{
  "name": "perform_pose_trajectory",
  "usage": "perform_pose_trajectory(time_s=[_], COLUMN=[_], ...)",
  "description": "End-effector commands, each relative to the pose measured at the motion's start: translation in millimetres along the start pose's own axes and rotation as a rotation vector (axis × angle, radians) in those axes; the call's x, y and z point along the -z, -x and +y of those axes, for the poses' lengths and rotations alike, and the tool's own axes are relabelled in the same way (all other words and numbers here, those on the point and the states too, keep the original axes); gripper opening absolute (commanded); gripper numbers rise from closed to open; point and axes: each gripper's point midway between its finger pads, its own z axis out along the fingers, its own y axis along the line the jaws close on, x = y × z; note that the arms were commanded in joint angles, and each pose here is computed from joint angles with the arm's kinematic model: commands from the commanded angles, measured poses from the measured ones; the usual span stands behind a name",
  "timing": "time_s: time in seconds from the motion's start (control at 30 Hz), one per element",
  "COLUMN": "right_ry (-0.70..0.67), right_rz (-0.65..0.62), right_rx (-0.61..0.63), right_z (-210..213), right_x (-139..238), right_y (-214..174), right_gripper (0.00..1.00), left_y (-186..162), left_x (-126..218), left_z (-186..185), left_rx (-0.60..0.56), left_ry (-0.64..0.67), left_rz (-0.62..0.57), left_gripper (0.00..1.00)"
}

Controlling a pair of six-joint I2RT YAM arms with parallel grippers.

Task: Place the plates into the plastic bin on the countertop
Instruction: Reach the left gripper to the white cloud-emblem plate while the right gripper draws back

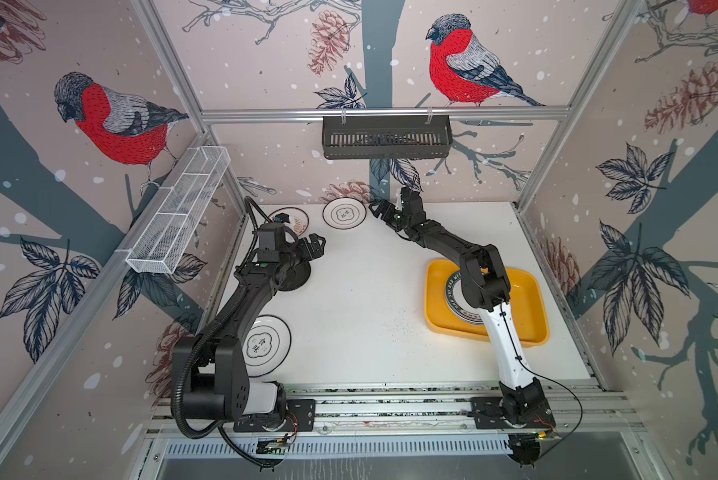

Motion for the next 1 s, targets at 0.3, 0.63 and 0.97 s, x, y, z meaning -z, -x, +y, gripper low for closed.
perform_pose_trajectory(time_s=[0.3, 0.63, 0.97], right_ry=[0.128, 0.166, -0.013], right_rz=[-0.015, -0.088, -0.201], right_rx=[0.08, 0.203, 0.361], right_z=[36, 56, 62], right_x=[25, 88, 190], right_y=[5, 27, 49], right_gripper=[0.99, 0.99, 1.0], left_y=[3, 27, 38], left_x=[-33, -89, -156], left_z=[-3, 12, 33], left_rx=[0.072, 0.21, 0.283], left_ry=[-0.092, -0.046, -0.046], left_rz=[0.049, 0.096, 0.11], left_gripper=[0.96, 0.96, 0.95])
